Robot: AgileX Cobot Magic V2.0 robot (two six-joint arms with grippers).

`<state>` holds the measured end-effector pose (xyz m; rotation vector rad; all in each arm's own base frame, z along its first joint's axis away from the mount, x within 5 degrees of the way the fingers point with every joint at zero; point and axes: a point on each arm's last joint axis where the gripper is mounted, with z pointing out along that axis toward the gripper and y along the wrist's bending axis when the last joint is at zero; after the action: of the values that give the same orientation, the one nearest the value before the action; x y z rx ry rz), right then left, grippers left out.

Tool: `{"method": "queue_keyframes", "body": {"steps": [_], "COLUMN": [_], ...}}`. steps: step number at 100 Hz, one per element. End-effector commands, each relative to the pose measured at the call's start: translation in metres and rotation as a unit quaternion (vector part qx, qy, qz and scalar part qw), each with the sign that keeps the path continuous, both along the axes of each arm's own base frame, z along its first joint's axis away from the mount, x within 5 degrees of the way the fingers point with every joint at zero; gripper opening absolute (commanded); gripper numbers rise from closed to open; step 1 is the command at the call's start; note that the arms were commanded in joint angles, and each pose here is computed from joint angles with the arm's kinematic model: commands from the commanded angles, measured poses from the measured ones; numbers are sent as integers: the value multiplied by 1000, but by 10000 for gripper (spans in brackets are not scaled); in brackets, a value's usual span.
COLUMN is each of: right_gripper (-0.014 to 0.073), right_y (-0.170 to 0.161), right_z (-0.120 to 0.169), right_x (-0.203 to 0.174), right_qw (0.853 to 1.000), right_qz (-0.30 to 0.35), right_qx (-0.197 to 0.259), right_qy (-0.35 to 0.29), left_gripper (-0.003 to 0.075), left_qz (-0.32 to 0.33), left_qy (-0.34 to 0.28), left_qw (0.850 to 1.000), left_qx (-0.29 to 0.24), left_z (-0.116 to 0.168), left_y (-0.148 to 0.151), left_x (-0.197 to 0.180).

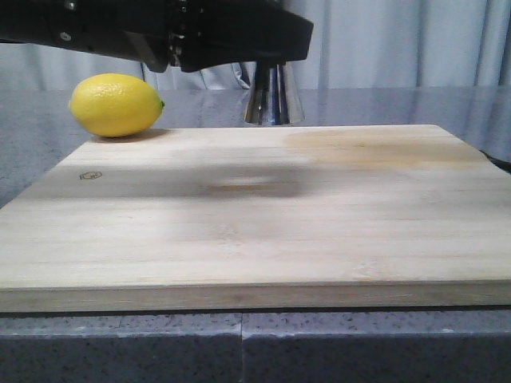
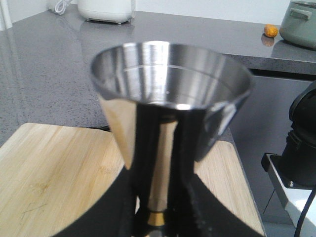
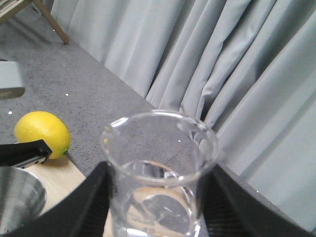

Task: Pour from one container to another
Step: 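Carry the beaker over the jigger's upper cup with the right gripper, then tilt the beaker with the right gripper to start pouring into the jigger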

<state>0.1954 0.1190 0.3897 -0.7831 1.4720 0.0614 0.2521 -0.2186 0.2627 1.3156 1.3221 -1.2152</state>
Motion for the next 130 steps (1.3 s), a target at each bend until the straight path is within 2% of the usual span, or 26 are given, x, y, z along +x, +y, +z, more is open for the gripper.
{"method": "queue_keyframes", "body": {"steps": [1,51,130], "right_gripper": [195,195,195], "right_y": [1,22,26], "right_z": [26,18,13], "right_x": [-8,-12,-9], "right_qw": [998,995,988], "right_qz": [18,55,56], "right_qx": [20,-53,-114], "right_qy": [-57,-59,-85], "left_gripper": [-19,-19,-19], "left_qz": [-33,-43,-46], "left_qy": [-9,-7,-8], "left_qw": [997,997,997], "left_qx": [-72,-64,-63], "left_z": [33,31,31], "left_y": [0,-3,-4], "left_x": [-11,-15,-16]}}
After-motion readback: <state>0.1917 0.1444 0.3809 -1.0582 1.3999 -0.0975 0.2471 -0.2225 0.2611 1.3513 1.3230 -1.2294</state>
